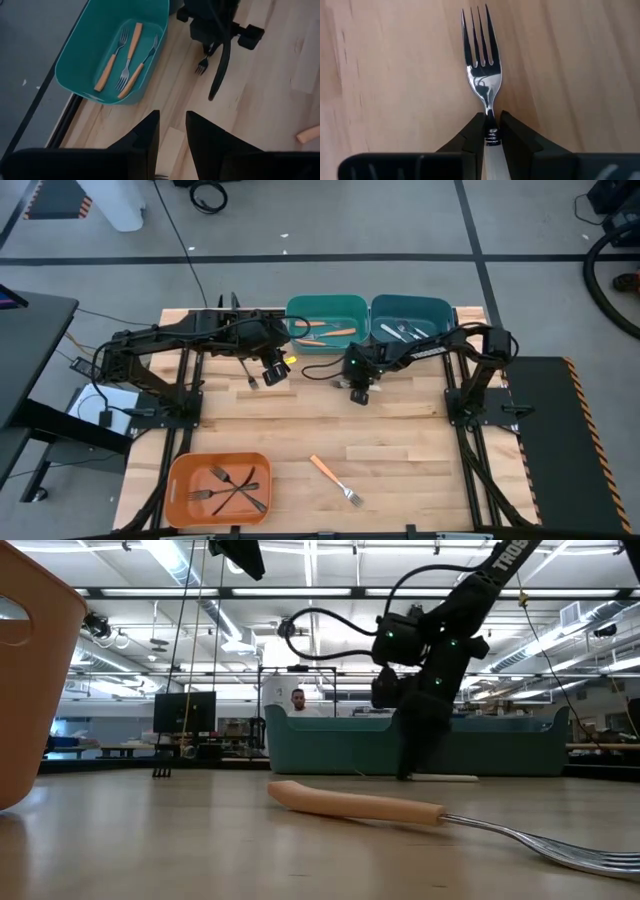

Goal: Sort silverware by color (type)
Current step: Put the white fork into the blue bin

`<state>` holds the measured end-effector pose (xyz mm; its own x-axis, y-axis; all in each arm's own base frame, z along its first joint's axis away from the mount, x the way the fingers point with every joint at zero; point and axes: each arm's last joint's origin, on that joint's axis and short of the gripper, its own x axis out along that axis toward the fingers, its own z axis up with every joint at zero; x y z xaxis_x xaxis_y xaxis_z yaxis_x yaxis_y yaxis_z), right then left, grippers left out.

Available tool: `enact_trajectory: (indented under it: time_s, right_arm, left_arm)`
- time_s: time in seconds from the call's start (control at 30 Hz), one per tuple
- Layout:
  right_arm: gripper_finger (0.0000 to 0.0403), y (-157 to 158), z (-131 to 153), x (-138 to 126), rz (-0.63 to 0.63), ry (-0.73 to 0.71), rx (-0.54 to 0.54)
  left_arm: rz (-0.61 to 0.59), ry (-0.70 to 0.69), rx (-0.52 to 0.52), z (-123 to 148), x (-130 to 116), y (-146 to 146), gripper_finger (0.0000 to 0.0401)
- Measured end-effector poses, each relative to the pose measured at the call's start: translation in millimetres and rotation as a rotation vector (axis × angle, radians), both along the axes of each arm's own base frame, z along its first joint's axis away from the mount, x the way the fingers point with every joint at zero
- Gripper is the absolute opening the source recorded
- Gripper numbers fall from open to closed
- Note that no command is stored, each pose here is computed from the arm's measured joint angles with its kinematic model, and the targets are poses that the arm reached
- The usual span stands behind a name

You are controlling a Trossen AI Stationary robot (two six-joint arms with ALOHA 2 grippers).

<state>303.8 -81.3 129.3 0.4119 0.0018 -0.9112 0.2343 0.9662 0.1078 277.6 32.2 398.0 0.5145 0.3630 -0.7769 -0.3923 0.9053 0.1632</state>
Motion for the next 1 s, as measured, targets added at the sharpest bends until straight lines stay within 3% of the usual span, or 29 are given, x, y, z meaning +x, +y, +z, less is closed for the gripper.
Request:
enact_trajectory:
  time_s: [0.4,0.7,1.0]
  right_arm:
    - [0.0068,16.0,14.7,-45.8,-0.134,0.35,0.153]
    - [0.0071,16.6,43.1,-43.8,-0.145,0.18,0.113]
    - [0.0041,15.1,42.4,-45.9,-0.159,0.195,0.123]
  left_arm:
    - [-0.005,0.002,0.003,0.0,0.0,0.0,0.0105]
    - [-0.036,0.017,0.024,-0.1,0.1,0.0,0.0105]
    - [-0.04,0.019,0.026,0.0,0.0,0.0,0.0105]
